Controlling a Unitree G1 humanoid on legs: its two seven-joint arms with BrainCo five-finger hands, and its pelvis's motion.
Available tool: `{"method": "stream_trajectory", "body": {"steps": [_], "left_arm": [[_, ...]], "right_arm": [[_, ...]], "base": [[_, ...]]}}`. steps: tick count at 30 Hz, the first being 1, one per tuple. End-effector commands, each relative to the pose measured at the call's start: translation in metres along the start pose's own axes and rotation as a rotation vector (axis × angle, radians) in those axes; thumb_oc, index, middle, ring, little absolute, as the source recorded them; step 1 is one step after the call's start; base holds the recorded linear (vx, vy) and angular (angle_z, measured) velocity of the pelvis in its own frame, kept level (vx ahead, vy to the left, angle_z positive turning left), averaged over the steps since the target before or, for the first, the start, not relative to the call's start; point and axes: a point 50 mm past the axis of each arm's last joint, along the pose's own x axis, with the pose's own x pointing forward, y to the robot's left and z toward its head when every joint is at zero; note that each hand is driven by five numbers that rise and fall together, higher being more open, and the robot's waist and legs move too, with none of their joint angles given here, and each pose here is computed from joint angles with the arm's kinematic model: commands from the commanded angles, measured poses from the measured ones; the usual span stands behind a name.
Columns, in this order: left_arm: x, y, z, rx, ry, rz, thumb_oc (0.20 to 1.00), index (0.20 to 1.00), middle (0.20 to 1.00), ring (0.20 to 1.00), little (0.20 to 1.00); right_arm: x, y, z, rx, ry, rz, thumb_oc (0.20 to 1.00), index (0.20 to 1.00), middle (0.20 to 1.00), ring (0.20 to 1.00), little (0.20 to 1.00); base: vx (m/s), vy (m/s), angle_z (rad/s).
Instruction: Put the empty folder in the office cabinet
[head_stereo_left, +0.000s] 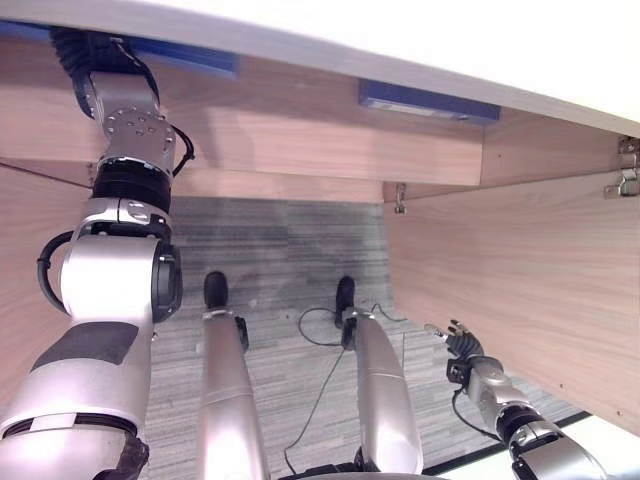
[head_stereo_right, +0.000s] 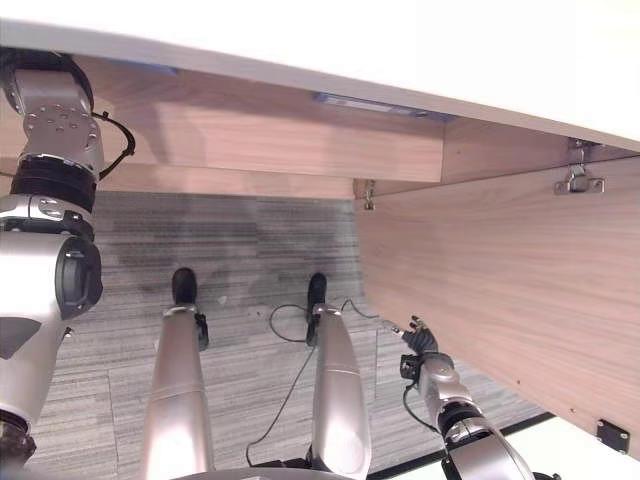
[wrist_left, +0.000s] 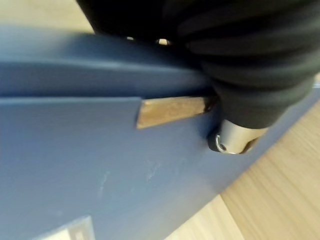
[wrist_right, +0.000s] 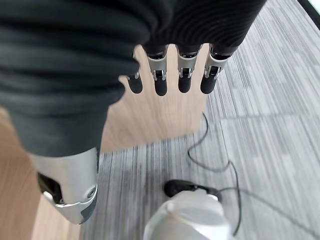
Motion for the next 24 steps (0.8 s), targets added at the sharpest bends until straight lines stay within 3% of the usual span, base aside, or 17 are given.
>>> {"method": "stream_trajectory", "body": {"steps": [1, 24], "left_arm": [[0.001, -0.029, 0.030, -0.064, -0.091, -0.137, 0.200, 0.200, 0.200, 0.200, 0.200], [0.013, -0.014, 0.044, -0.057, -0.075, -0.061, 0.200, 0.200, 0.200, 0.200, 0.200]], "right_arm": [[-0.005, -0.018, -0.015, -0.044, 0.041, -0.066, 1.000, 1.000, 1.000, 1.000, 1.000], [-0.017, -0.050, -0.040, -0.076, 0.118, -0.088, 1.000, 1.000, 1.000, 1.000, 1.000]], "base": [[0.02, 0.006, 0.36], [0.00, -0.020, -0.02]]}}
